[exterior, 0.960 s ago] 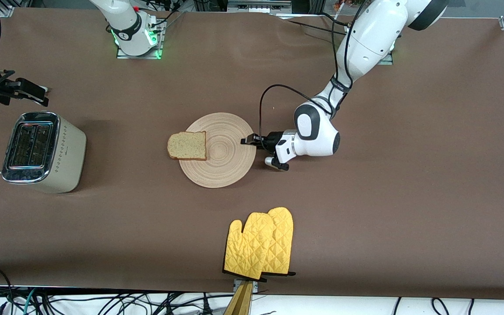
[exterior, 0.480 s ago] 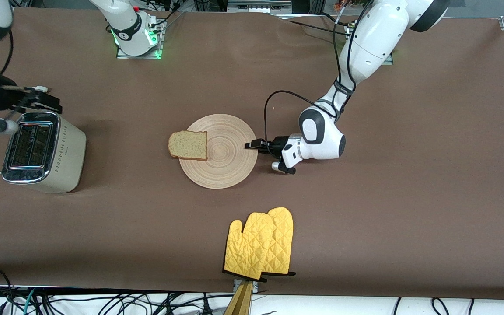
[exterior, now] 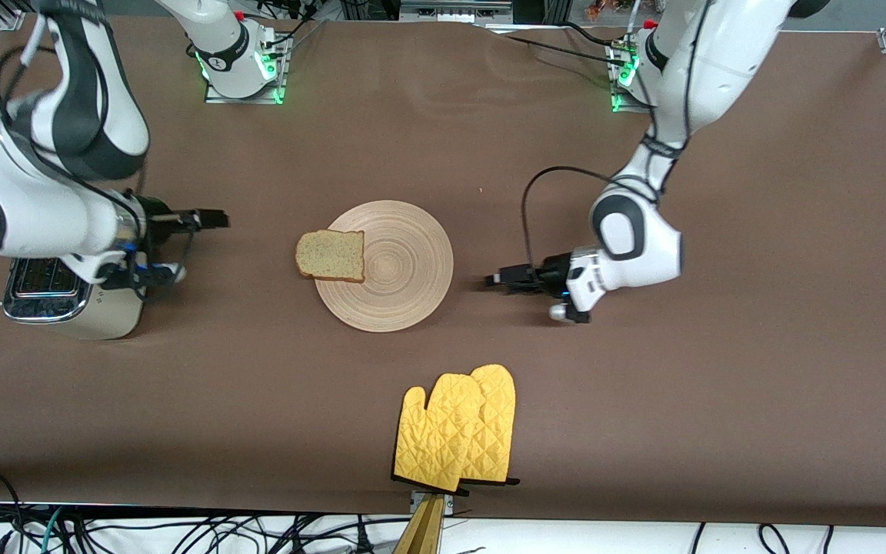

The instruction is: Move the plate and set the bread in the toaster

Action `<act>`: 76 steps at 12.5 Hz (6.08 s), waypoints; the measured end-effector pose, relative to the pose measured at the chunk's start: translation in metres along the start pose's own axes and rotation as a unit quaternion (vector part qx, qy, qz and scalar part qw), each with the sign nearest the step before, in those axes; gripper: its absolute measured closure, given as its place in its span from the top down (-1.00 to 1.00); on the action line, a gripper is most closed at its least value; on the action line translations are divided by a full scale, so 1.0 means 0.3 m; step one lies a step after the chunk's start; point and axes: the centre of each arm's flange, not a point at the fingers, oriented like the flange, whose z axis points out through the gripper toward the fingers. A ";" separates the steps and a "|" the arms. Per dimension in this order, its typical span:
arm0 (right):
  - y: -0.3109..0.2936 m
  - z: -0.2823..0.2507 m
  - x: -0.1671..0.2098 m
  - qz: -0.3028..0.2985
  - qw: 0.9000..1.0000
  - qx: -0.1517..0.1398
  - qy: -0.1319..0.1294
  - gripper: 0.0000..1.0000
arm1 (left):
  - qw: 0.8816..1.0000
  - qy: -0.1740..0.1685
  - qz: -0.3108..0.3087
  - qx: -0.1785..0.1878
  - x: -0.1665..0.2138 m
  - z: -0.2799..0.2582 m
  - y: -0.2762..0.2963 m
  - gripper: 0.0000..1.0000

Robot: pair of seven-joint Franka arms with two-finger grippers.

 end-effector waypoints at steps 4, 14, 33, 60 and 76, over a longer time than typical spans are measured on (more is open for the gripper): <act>0.048 0.354 0.041 0.014 0.998 0.031 0.051 1.00 | 0.972 0.005 0.157 0.173 0.118 -0.577 -0.046 1.00; 0.017 0.630 0.078 -0.029 0.989 0.133 0.062 0.00 | 0.873 -0.021 0.301 0.382 0.025 -1.319 0.450 1.00; 0.329 -0.621 -0.165 -0.016 0.952 -0.302 0.054 -0.86 | 0.887 -0.055 0.059 0.455 -0.051 -1.383 0.643 1.00; 0.515 -0.499 -0.093 0.027 0.955 -0.287 0.065 0.44 | 0.891 -0.024 -0.004 0.452 -0.050 -1.393 0.640 1.00; 0.266 -0.736 -0.410 -0.052 0.974 -0.165 0.148 1.00 | 0.891 -0.027 -0.006 0.453 -0.050 -1.390 0.636 1.00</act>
